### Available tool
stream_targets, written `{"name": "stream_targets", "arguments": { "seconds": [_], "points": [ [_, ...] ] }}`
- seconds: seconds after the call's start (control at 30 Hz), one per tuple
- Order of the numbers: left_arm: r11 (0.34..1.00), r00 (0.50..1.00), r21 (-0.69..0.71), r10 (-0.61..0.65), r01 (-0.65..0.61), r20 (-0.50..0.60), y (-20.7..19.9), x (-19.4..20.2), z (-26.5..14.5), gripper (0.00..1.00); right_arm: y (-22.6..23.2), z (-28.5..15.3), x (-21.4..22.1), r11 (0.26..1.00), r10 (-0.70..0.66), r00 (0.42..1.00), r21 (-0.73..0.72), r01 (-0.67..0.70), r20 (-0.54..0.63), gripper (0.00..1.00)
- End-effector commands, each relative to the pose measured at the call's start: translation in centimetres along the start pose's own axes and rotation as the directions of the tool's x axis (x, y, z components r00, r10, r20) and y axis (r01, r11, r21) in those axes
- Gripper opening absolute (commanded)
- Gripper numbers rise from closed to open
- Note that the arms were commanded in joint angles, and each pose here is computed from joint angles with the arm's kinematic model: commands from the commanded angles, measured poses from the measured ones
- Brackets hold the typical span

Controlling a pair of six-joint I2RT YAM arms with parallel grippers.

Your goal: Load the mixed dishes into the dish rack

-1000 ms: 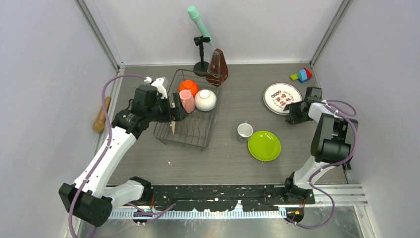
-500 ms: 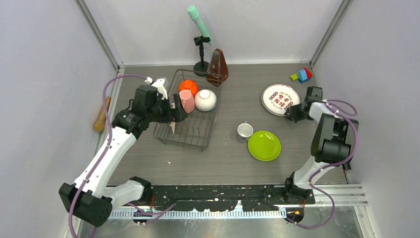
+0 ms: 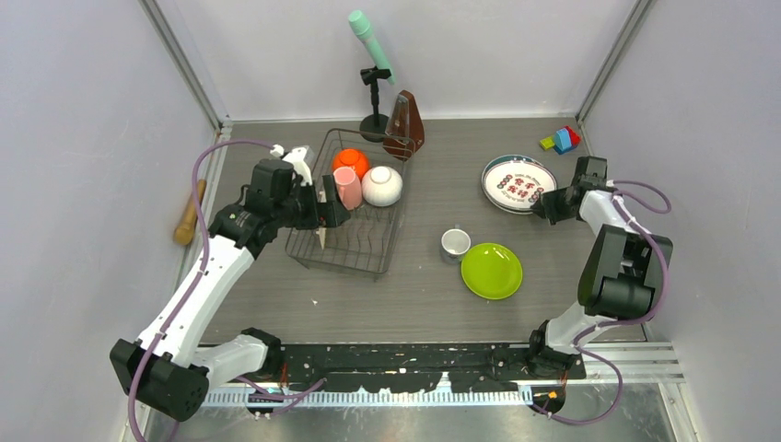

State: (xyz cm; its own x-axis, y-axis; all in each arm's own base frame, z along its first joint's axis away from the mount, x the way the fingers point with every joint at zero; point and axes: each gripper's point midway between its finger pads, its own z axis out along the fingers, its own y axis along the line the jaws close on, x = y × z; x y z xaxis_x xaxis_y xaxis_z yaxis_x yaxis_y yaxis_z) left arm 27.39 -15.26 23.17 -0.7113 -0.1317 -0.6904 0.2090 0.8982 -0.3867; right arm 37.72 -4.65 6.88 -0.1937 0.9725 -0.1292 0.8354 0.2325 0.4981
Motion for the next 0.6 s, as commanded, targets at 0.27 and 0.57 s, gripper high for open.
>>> {"name": "stream_targets", "arguments": {
  "seconds": [0.27, 0.57],
  "points": [
    [0.929, 0.984, 0.325, -0.166, 0.179, -0.066, -8.3, -2.0, 2.1, 0.85, 0.3, -5.3, 3.3, 0.989, 0.001, 0.998, -0.147, -0.011, -0.067, 0.0],
    [0.92, 0.985, 0.355, -0.146, 0.168, -0.089, -11.0, -2.2, 3.7, 0.85, -3.3, -7.0, 4.8, 0.99, -0.093, 0.994, -0.114, 0.086, -0.055, 0.0]
  ]
}}
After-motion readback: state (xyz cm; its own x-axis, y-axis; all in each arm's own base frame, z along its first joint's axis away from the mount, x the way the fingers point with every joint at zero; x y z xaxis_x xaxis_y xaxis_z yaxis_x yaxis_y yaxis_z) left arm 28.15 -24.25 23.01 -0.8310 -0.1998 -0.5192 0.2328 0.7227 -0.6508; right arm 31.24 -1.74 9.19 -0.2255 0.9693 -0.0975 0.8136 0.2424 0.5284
